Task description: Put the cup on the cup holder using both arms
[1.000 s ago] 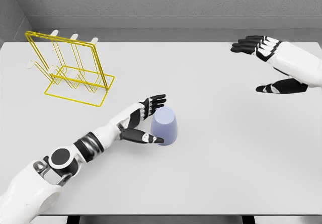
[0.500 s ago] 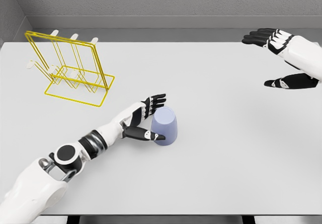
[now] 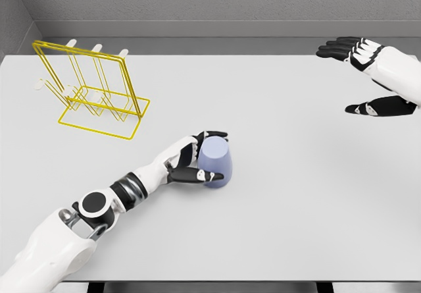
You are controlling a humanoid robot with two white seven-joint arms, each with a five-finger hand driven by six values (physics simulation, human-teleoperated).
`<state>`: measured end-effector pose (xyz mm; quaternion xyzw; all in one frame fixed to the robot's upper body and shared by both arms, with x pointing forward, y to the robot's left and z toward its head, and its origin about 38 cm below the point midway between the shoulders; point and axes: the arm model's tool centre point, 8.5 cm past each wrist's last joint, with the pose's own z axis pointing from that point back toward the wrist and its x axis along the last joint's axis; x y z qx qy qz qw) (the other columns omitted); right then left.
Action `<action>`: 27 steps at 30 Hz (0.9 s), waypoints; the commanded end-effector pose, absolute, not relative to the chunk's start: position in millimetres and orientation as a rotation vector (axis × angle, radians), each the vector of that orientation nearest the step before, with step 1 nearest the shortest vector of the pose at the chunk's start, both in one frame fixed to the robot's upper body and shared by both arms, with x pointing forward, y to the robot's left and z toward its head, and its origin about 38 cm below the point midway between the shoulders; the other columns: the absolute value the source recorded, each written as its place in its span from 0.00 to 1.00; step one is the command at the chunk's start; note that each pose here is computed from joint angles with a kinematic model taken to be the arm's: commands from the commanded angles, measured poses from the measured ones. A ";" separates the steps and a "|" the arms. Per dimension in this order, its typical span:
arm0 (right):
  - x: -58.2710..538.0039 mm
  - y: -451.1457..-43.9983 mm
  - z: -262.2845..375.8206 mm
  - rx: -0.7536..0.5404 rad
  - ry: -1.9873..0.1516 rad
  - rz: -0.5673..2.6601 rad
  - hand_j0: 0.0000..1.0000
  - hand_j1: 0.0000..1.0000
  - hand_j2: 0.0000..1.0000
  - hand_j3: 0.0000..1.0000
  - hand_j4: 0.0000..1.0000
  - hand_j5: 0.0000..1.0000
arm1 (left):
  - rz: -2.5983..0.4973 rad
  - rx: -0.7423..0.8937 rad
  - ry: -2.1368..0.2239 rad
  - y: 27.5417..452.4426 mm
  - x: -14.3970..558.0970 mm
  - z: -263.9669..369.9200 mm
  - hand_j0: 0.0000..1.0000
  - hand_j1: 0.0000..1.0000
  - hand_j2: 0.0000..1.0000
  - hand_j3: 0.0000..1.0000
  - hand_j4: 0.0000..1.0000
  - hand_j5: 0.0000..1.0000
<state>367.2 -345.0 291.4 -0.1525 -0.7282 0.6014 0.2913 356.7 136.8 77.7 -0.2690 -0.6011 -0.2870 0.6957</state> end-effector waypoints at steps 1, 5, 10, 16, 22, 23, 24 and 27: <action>367.1 -345.2 292.0 -0.402 -1.945 1.596 1.00 1.00 1.00 1.00 1.00 1.00 | -0.637 -0.602 -1.343 136.8 356.9 78.1 0.62 0.62 0.62 0.62 0.62 0.62; 367.0 -345.2 291.5 -0.401 -1.944 1.596 1.00 1.00 1.00 1.00 1.00 1.00 | -0.634 -0.605 -1.349 136.8 356.8 79.6 0.63 0.63 0.63 0.63 0.63 0.63; 367.0 -345.2 291.5 -0.401 -1.944 1.596 1.00 1.00 1.00 1.00 1.00 1.00 | -0.621 -0.616 -1.398 139.6 357.4 86.3 0.63 0.63 0.63 0.63 0.63 0.63; 367.1 -345.2 292.0 -0.402 -1.945 1.596 1.00 1.00 1.00 1.00 1.00 1.00 | -0.621 -0.634 -1.431 137.0 355.7 98.6 0.62 0.62 0.62 0.62 0.62 0.62; 367.0 -345.2 291.5 -0.401 -1.944 1.596 1.00 1.00 1.00 1.00 1.00 1.00 | -0.624 -0.639 -1.482 141.2 355.8 113.7 0.58 0.58 0.58 0.58 0.58 0.58; 367.0 -345.2 291.5 -0.401 -1.944 1.596 1.00 1.00 1.00 1.00 1.00 1.00 | -0.621 -0.634 -1.485 143.6 356.5 114.6 0.59 0.59 0.59 0.59 0.59 0.59; 367.0 -345.2 291.5 -0.401 -1.944 1.596 1.00 1.00 1.00 1.00 1.00 1.00 | -0.621 -0.631 -1.484 144.8 355.9 114.1 0.59 0.59 0.59 0.59 0.59 0.59; 367.0 -345.2 291.5 -0.401 -1.944 1.596 1.00 1.00 1.00 1.00 1.00 1.00 | -0.618 -0.608 -1.518 156.7 359.2 125.7 0.59 0.59 0.59 0.59 0.59 0.59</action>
